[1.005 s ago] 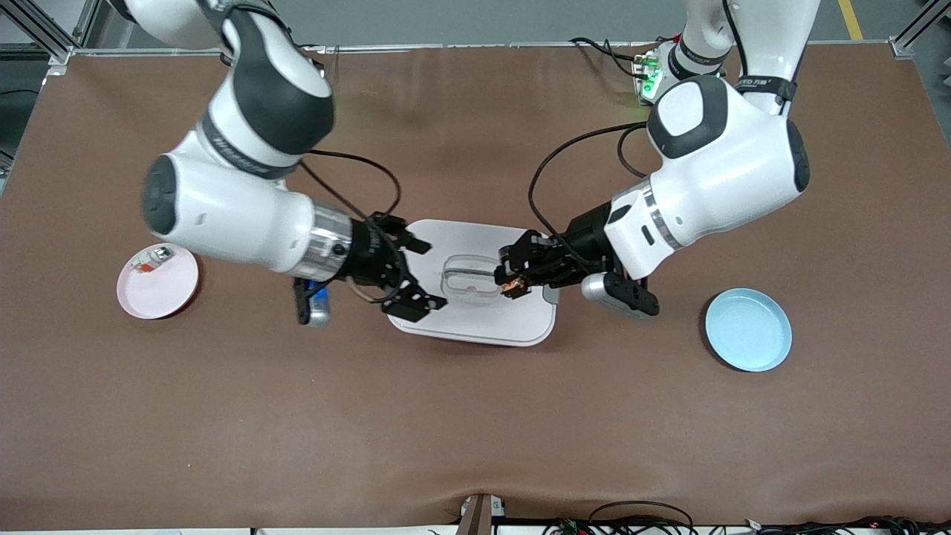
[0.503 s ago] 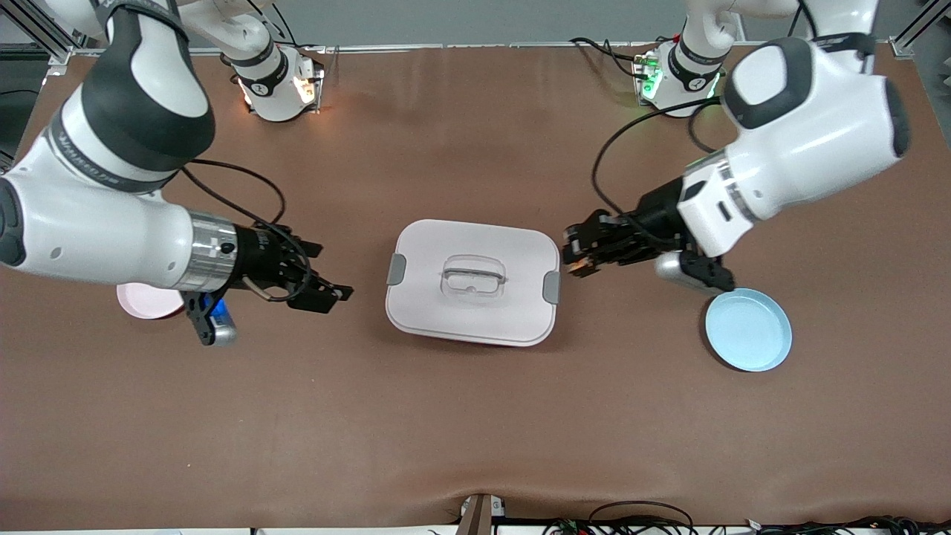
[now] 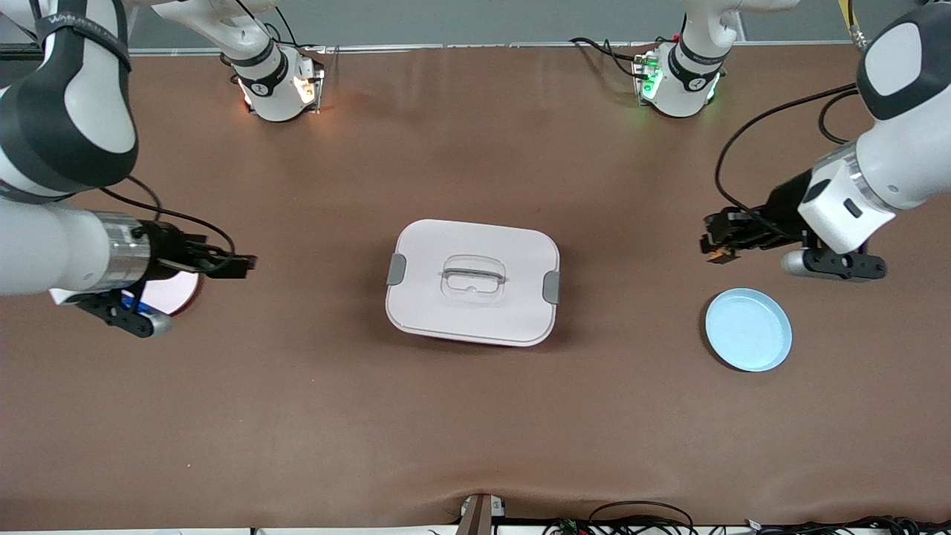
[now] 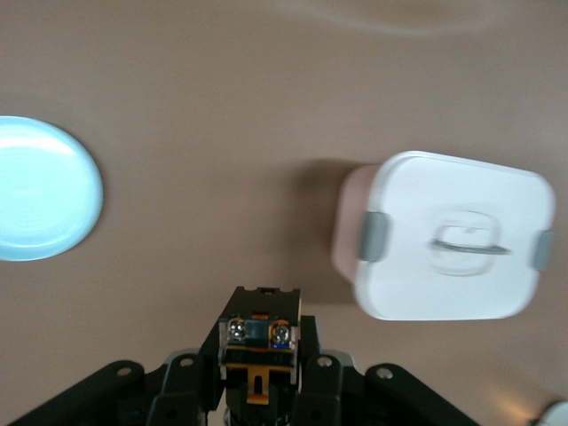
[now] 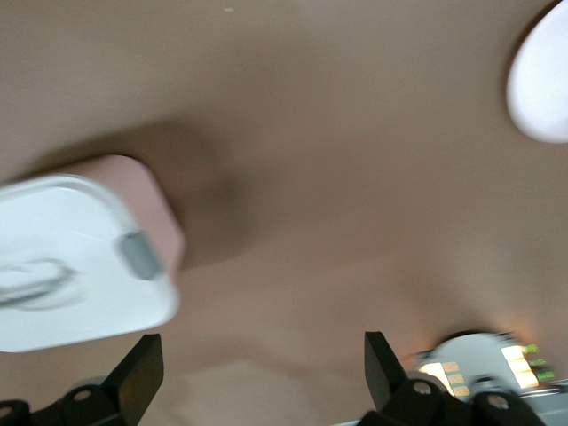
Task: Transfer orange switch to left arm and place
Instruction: 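Carry the switch with the left gripper over the light-blue plate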
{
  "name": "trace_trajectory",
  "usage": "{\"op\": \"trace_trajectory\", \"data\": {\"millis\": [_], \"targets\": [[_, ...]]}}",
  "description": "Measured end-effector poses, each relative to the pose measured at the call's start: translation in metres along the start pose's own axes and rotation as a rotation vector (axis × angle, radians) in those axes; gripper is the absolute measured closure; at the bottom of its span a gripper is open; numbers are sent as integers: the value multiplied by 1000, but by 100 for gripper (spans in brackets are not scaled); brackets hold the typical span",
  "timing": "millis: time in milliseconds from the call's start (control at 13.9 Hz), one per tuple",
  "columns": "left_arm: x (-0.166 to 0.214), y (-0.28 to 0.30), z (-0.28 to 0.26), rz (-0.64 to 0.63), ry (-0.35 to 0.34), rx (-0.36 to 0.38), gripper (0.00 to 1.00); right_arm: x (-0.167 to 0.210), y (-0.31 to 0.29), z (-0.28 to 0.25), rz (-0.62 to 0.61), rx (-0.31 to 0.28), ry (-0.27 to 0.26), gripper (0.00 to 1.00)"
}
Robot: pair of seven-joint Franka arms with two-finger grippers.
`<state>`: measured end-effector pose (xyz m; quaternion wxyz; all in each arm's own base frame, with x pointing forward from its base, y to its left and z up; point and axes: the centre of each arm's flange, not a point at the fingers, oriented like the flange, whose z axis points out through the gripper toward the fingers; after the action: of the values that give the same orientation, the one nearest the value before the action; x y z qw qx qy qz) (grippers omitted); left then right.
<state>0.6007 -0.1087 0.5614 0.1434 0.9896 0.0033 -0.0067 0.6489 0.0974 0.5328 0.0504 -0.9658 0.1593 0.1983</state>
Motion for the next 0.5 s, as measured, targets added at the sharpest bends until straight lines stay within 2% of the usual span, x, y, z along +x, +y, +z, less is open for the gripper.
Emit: {"op": "trace_trajectory", "data": {"millis": [215,503], "targets": [[2,-21,2,8,5,135,66,15,50,-9,-106,-44,-3,0],[9,-48,20,1,-23,245,66,22,87,-18,-226,-88,6,0]]}}
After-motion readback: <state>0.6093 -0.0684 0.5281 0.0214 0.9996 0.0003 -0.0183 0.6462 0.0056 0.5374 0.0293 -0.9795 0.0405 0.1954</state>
